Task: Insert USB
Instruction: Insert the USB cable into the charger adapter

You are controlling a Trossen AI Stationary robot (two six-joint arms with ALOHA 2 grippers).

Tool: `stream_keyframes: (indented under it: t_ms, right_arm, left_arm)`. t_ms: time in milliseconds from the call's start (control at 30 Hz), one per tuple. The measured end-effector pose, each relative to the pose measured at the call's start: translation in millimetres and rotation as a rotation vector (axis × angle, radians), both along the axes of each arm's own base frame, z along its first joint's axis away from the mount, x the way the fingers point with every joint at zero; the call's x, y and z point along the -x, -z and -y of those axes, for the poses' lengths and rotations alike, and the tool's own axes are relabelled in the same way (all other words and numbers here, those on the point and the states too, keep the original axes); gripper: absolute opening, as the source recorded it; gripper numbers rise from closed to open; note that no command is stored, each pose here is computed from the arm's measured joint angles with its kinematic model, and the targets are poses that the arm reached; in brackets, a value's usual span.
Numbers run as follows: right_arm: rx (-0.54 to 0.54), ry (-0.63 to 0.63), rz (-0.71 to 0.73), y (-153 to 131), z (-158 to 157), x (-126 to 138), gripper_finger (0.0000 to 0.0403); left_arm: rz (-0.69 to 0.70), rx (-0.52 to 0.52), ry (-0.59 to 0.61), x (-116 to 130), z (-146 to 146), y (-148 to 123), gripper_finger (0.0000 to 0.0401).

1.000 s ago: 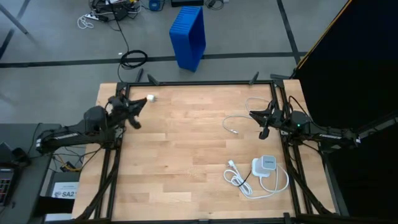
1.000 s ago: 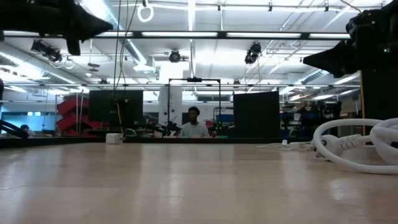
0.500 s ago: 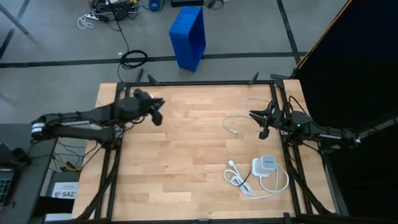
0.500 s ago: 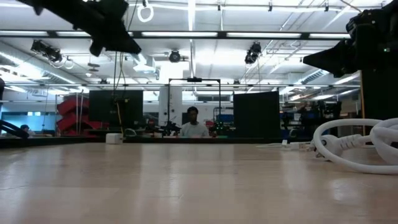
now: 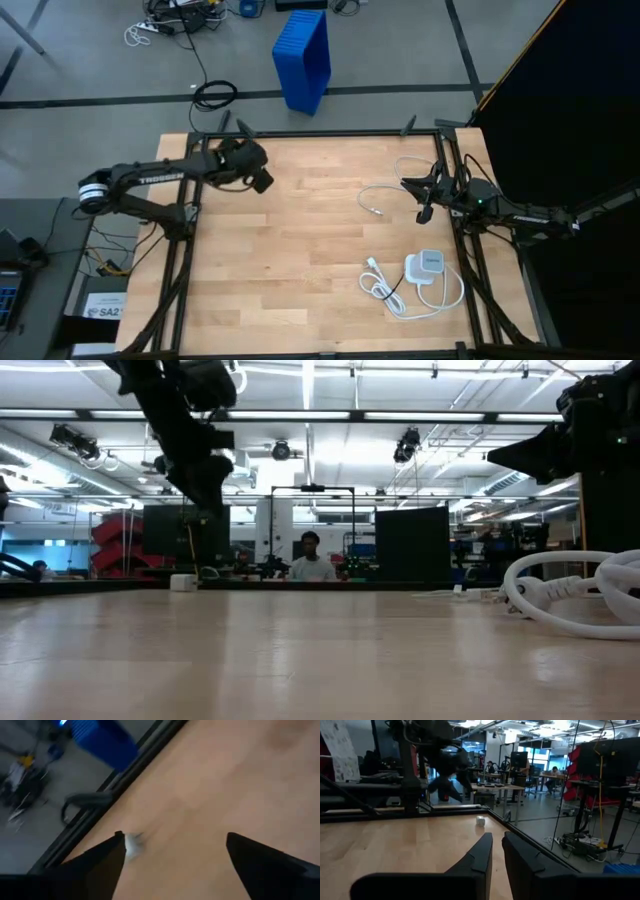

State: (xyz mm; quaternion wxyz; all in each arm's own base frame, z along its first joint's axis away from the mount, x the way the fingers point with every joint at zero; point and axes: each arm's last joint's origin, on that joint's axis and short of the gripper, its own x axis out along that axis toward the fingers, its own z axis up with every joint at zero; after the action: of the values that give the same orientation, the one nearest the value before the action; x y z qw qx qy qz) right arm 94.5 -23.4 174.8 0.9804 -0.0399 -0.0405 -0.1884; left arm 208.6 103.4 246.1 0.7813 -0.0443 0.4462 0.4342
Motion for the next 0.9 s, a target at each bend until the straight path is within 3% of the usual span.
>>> stream_keyframes:
  t_ms: [400, 900]
  right_arm:
    - [0.000, 0.000, 0.000, 0.0, 0.0, 0.0, 0.0041]
    - [0.000, 0.000, 0.000, 0.0, 0.0, 0.0, 0.0024]
  left_arm:
    - [-0.075, 0.225, -0.194, 18.4, -47.5, 31.2, 0.0334]
    - [-0.079, 0.251, -0.316, 17.2, -88.5, 68.5, 0.0325]
